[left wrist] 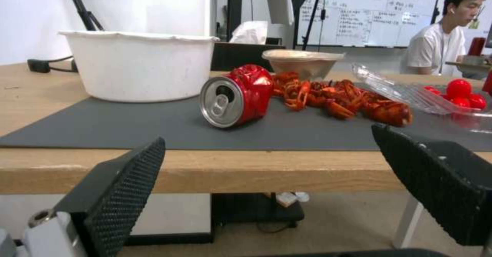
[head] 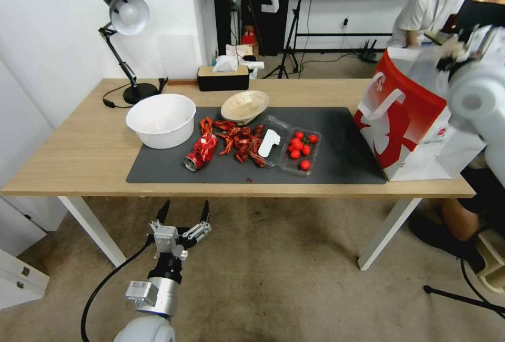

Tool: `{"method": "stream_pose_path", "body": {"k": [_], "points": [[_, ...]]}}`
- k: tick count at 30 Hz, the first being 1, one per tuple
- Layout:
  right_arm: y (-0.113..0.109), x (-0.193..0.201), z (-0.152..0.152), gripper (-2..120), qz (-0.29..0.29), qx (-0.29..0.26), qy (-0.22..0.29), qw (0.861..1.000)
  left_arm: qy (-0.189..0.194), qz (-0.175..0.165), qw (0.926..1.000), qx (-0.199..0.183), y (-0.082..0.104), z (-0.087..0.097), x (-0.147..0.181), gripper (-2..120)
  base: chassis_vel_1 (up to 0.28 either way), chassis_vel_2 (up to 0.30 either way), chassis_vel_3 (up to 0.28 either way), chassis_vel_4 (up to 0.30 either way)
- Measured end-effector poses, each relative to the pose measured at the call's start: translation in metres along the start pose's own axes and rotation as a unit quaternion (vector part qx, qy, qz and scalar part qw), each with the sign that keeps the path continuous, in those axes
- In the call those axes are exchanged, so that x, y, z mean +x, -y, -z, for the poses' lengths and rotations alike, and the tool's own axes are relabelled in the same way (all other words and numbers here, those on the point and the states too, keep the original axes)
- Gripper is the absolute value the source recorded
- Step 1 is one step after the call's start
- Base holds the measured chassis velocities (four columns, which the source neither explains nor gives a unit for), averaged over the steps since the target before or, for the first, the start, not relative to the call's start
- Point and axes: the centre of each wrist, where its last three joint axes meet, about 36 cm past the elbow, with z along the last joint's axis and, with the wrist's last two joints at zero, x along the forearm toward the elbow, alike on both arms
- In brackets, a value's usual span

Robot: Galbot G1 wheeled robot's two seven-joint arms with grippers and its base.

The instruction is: Pick up the trash from the table and place it into the takeout bag.

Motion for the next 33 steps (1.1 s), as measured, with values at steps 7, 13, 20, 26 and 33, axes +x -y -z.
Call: {"method": "stream_pose_path", "body": {"k": [7, 13, 20, 26, 33], "points": [[0.003, 0.001, -0.003, 19, 0.003, 0.0, -0.005, 1.0, 0.001, -0.002, 1.0, -0.001, 0.004, -0.001, 0.002, 100, 0.0, 0.0, 0.0, 0.0], [0.005, 0.001, 0.0, 41, 0.004, -0.003, -0.004, 1.0, 0.001, -0.002, 1.0, -0.002, 0.004, -0.001, 0.002, 100, 0.0, 0.0, 0.0, 0.0], [0.006, 0.001, 0.003, 63, 0.005, -0.005, -0.002, 1.0, 0.003, -0.003, 1.0, -0.002, 0.004, -0.001, 0.0, 100, 0.0, 0.0, 0.0, 0.0], [0.009, 0.001, 0.013, 89, 0.007, -0.014, 0.01, 1.0, 0.001, -0.004, 1.0, -0.002, 0.004, -0.002, -0.002, 100, 0.0, 0.0, 0.0, 0.0], [0.01, 0.008, 0.021, 92, 0.029, -0.042, 0.052, 0.997, 0.0, -0.005, 1.0, -0.003, 0.003, -0.003, -0.003, 100, 0.0, 0.0, 0.0, 0.0]]}}
